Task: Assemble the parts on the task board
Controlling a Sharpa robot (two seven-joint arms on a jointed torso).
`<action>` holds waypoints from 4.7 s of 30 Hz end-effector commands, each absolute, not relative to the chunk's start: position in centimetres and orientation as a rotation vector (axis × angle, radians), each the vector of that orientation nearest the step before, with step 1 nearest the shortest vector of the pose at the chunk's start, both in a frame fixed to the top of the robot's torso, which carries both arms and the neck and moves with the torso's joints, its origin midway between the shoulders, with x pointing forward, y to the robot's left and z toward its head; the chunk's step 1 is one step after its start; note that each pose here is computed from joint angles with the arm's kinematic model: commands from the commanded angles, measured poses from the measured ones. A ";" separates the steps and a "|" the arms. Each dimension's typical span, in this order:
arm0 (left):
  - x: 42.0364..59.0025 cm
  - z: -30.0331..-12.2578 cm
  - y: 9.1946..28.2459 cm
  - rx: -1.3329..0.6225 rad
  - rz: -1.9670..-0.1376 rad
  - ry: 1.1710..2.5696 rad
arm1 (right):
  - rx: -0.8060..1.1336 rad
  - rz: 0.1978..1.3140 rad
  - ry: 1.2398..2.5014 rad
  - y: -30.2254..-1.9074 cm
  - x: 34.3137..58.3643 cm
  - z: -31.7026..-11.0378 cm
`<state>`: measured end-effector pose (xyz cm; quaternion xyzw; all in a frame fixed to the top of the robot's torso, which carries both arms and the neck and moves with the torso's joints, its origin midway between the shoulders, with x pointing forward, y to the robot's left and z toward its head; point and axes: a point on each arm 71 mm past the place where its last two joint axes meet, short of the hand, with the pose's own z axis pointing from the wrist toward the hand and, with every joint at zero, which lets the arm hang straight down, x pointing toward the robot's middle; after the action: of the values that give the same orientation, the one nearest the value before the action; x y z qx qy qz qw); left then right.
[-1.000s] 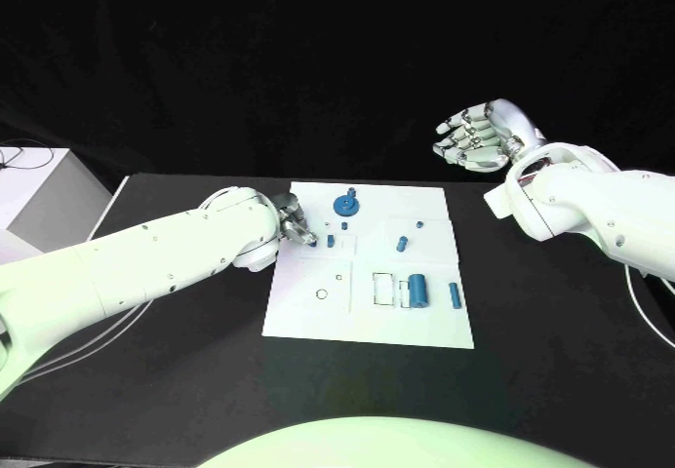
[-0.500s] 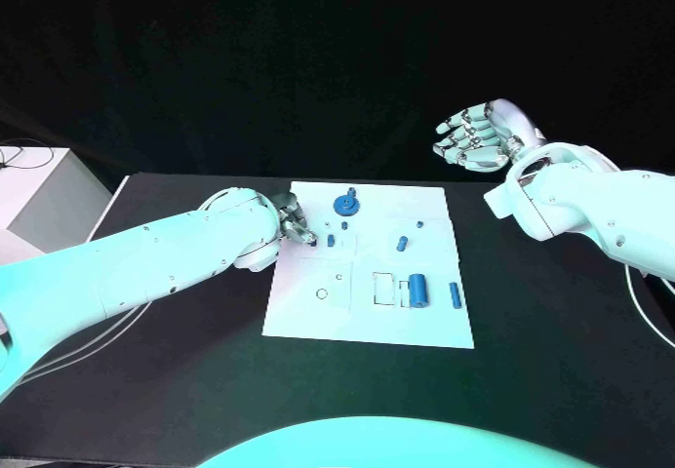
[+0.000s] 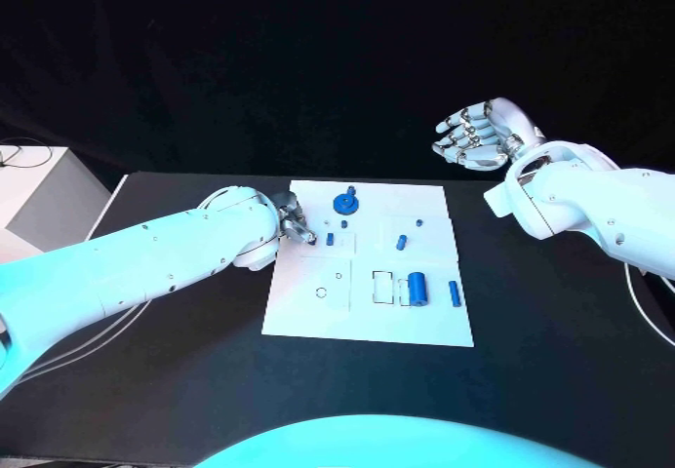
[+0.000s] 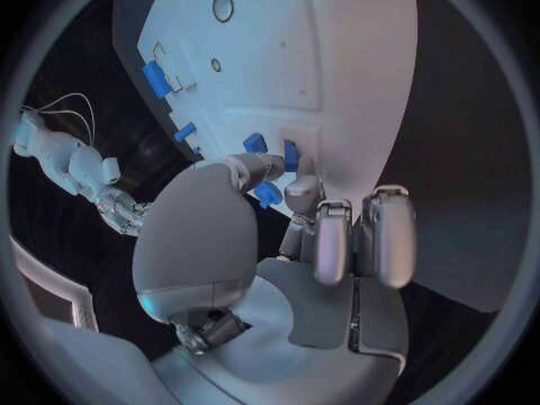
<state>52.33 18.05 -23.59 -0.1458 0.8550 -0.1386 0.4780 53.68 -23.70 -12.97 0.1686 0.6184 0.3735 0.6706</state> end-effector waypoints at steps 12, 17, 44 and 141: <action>52.0 -23.9 17.4 -0.375 -0.381 2.130 | 0.367 0.853 1.402 -23.6 53.6 -13.0; 52.1 -23.8 17.4 -0.391 -0.390 2.113 | 0.367 0.852 1.403 -23.6 53.6 -13.0; 52.2 -24.1 17.7 -0.369 -0.356 2.146 | 0.369 0.853 1.405 -23.6 53.6 -13.1; 52.6 -23.8 18.1 -0.377 -0.324 2.097 | 0.377 0.858 1.412 -23.8 53.5 -13.2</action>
<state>52.61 18.29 -23.96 -0.1574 0.8595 -0.1260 0.4696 53.58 -23.94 -13.17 0.1736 0.6223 0.3743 0.6652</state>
